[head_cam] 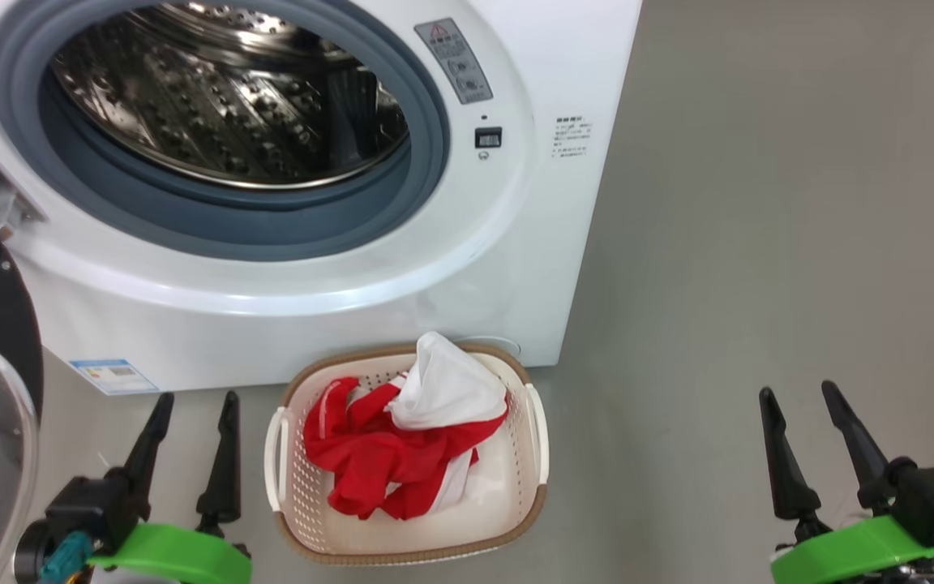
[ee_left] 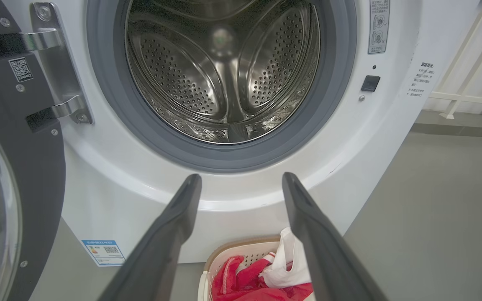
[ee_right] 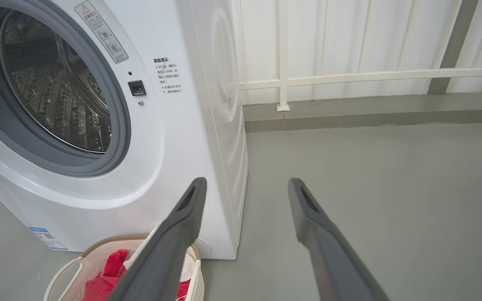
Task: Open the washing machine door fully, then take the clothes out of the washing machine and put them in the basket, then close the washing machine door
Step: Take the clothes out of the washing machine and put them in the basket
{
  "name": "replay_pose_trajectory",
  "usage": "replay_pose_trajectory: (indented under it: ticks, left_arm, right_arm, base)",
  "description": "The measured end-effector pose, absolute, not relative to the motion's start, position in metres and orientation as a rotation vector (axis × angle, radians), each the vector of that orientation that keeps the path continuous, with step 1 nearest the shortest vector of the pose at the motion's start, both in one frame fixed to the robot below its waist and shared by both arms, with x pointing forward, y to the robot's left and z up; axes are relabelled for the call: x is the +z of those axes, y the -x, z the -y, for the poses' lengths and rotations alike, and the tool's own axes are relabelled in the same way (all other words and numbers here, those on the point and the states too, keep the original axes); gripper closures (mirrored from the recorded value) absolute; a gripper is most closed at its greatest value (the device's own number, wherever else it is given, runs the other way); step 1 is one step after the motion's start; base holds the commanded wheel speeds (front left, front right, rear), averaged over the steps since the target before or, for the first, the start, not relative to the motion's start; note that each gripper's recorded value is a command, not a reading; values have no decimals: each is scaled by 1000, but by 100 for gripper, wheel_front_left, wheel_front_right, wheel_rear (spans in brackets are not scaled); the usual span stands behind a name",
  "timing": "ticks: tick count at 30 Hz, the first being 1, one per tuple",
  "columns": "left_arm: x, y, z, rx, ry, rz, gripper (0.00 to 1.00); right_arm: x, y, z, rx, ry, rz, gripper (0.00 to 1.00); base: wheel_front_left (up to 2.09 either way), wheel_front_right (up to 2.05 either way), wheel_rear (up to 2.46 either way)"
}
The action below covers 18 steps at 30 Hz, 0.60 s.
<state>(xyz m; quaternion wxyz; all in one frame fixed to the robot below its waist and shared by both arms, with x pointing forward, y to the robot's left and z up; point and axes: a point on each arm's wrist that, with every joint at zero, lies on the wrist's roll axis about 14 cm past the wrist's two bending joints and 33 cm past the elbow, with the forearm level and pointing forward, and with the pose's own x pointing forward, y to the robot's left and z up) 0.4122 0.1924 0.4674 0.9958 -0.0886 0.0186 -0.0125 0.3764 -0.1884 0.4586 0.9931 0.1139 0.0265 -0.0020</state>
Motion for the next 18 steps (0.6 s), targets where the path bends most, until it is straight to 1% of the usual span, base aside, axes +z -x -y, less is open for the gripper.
replay_pose_trajectory:
  ticks: [11,18]
  left_arm:
    - [475,-382,-208,20,151,-12,0]
    - [473,-378,-208,31,155,-15,0]
  right_arm:
    - [459,-354,192,-16,-229,-58,0]
    - [457,-354,194,-23,-228,-62,0]
  base:
    - [0,0,0]
    - [0,0,0]
